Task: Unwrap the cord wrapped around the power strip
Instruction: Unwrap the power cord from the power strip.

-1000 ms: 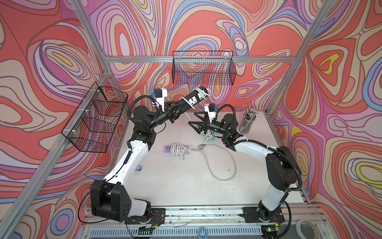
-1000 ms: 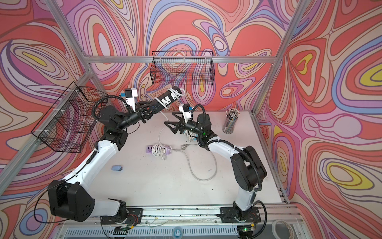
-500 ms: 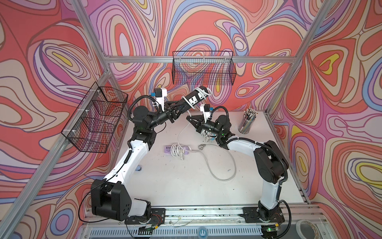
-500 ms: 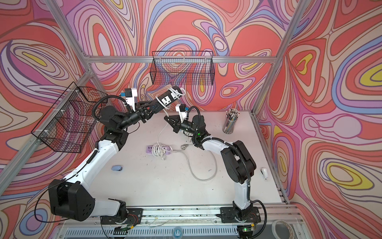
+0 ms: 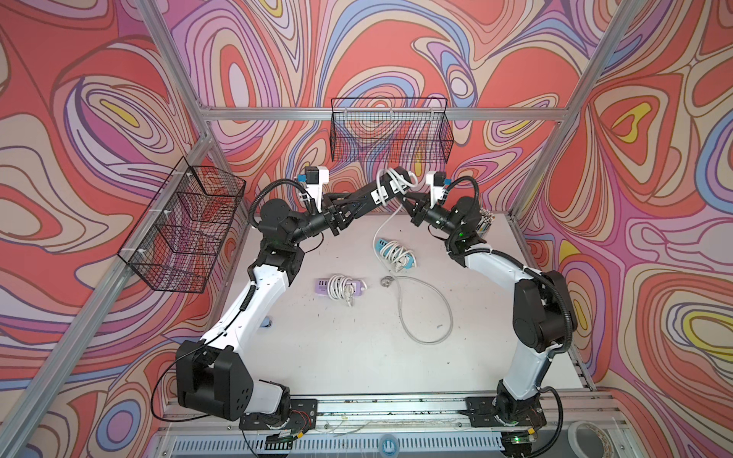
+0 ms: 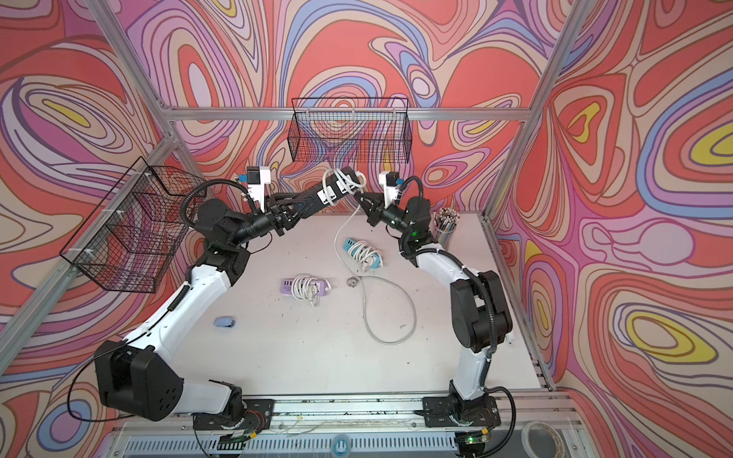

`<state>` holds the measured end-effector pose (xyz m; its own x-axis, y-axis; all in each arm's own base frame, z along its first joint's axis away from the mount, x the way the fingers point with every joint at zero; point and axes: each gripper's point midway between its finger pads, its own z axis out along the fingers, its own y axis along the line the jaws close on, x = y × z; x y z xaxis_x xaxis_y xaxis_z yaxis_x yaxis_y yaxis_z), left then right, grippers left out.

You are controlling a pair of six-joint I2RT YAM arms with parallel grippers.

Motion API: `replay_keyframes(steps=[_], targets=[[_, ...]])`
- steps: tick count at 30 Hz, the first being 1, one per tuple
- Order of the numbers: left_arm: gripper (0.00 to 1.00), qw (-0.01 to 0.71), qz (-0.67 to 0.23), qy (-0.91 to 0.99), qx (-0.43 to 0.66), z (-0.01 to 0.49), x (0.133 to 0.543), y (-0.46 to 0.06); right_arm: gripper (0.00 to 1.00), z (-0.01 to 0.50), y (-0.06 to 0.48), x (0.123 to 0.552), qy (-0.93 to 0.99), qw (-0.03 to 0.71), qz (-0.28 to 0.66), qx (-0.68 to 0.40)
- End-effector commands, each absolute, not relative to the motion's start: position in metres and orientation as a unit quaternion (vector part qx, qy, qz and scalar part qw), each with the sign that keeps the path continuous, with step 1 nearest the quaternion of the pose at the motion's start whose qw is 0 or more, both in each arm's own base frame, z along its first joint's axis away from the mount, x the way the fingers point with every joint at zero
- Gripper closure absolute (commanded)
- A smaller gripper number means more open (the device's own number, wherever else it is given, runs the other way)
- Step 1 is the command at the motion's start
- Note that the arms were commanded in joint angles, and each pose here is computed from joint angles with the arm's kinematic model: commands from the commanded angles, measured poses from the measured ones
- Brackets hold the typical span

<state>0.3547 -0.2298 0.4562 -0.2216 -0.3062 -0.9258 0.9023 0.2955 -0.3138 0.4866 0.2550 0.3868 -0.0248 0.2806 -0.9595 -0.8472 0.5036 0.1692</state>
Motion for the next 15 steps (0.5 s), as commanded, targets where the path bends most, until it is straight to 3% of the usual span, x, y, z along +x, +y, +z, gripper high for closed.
replay_keyframes(steps=[1,8,15], targets=[[1.0,0.56,-0.543,0.544,0.308,0.472,0.337,-0.244,1.0,0.44,0.246,0.472,0.548,0.675,0.409,-0.278],[1.0,0.55,-0.527,0.57,0.308,0.453,0.346,-0.251,1.0,0.509,0.212,0.446,0.524,0.715,0.355,-0.297],[1.0,0.584,-0.467,0.594,0.296,0.447,0.356,-0.239,1.0,0.499,0.192,0.41,0.56,0.712,0.304,-0.295]])
